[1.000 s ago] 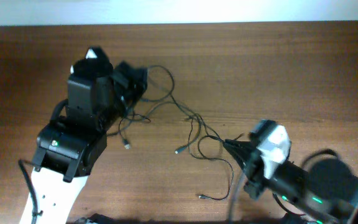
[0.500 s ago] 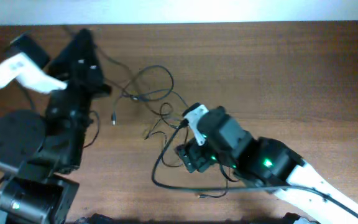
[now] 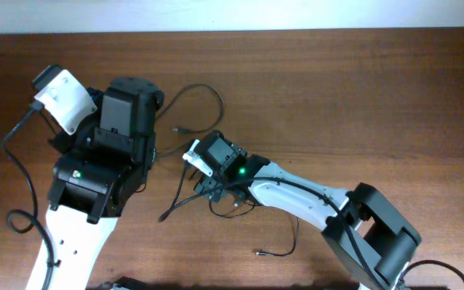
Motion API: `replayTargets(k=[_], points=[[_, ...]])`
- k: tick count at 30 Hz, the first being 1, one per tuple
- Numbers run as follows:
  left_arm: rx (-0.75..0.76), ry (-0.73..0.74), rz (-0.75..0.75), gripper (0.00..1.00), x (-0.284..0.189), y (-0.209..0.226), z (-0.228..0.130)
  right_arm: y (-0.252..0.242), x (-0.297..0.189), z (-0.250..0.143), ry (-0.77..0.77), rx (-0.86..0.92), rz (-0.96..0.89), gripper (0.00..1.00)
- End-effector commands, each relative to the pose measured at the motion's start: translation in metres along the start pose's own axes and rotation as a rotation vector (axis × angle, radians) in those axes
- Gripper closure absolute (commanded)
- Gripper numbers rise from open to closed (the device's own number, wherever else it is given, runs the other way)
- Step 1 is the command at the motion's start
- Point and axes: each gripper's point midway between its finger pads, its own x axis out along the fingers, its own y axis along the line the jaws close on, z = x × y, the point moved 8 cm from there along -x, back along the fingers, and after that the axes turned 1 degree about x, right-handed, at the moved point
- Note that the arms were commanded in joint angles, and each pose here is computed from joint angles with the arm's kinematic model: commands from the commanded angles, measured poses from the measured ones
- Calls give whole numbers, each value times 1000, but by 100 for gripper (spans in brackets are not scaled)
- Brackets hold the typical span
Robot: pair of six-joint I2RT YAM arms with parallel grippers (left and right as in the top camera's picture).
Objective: Untangle cables
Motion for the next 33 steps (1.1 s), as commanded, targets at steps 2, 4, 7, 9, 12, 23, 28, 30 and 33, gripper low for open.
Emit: replayTargets(k=[2,4,7,9,12,23,28,30,33], points=[[-69,146,-25,100,15,8,-14,-46,17,-8,-29,55,-19,1],[-87,215,-59,100,22,8,-18,-45,25,-12,-53,79,103,2],[-84,235,-72,100,22,8,-20,-37,27,-15,-32,72,118,4],[-63,256,-73,100,21,9,-24,-41,35,-20,-21,83,112,8],[-46,278,-81,100,20,9,-27,-45,38,-21,-10,93,79,49],[-10,372,-134,100,16,8,-38,-265,-238,-50,-248,812,-564,96],[-2,402,-154,100,15,7,-41,-402,-348,-267,-322,1205,-1113,96],[-1,419,-167,100,14,6,-43,-417,-316,-360,-151,1374,-1113,96],[26,447,-165,100,13,9,-47,-409,-244,-454,80,1560,-981,96]])
